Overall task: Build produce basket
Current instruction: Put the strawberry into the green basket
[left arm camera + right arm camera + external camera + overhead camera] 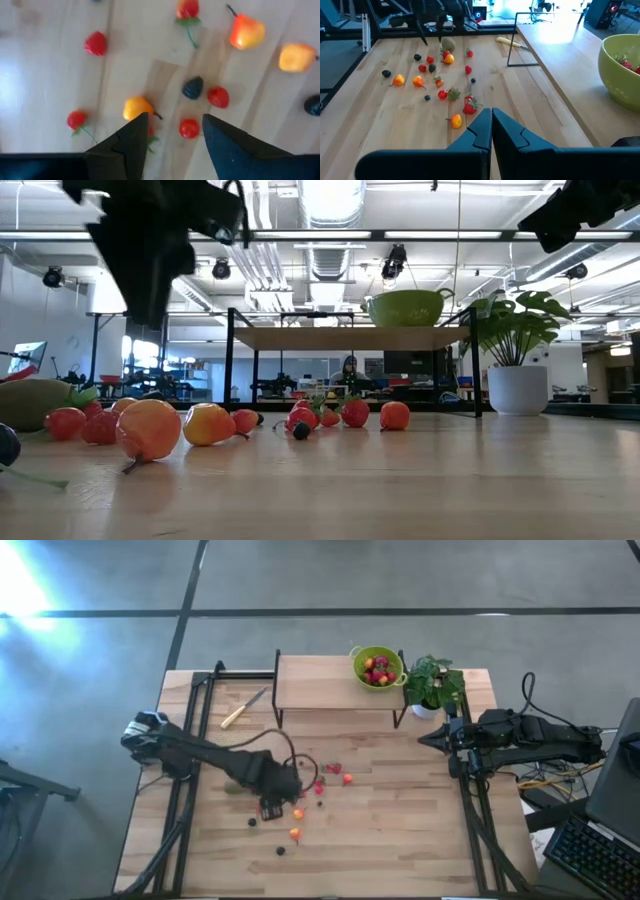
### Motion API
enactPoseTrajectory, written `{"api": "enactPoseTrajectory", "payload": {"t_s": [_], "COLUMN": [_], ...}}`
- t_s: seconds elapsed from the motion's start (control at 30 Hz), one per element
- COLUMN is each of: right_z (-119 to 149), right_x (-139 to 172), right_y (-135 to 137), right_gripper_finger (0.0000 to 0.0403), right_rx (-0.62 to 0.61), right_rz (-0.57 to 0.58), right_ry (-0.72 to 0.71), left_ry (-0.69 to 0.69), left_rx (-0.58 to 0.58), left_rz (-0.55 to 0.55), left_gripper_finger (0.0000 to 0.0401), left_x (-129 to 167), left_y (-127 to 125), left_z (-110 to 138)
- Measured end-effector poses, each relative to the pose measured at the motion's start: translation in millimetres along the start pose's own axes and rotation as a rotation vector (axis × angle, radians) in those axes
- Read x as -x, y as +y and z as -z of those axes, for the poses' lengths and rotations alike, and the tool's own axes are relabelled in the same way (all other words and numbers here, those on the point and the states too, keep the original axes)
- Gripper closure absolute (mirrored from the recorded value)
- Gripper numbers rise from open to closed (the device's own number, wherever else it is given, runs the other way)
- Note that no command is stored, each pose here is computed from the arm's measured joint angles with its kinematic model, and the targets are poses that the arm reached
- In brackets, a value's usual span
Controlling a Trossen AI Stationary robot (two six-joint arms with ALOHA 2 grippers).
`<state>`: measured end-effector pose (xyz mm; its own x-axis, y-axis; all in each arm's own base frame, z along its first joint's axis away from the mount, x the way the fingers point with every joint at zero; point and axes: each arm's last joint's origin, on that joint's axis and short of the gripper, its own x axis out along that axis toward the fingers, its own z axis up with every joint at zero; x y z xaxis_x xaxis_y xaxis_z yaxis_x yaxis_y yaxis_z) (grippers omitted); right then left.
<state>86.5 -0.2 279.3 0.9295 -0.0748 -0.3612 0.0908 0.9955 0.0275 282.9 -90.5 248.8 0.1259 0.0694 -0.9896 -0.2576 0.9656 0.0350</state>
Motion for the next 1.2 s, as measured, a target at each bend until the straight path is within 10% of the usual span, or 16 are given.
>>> {"api": "enactPoseTrajectory", "payload": {"t_s": [0.4, 1.2], "right_z": [0.1, 0.0], "right_x": [-0.1, 0.0], "right_y": [0.0, 0.0], "right_gripper_finger": [0.0394, 0.0394], "right_rx": [0.000, 0.000], "right_rz": [0.000, 0.000], "right_ry": [0.000, 0.000], "left_ry": [-0.054, 0.051], "left_rx": [-0.029, 0.022], "left_rz": [-0.125, -0.241], "left_gripper_finger": [0.0220, 0.0259], "left_x": [2.6, -60.2], "left_y": [-34.0, -15.4], "left_z": [34.4, 68.1]}}
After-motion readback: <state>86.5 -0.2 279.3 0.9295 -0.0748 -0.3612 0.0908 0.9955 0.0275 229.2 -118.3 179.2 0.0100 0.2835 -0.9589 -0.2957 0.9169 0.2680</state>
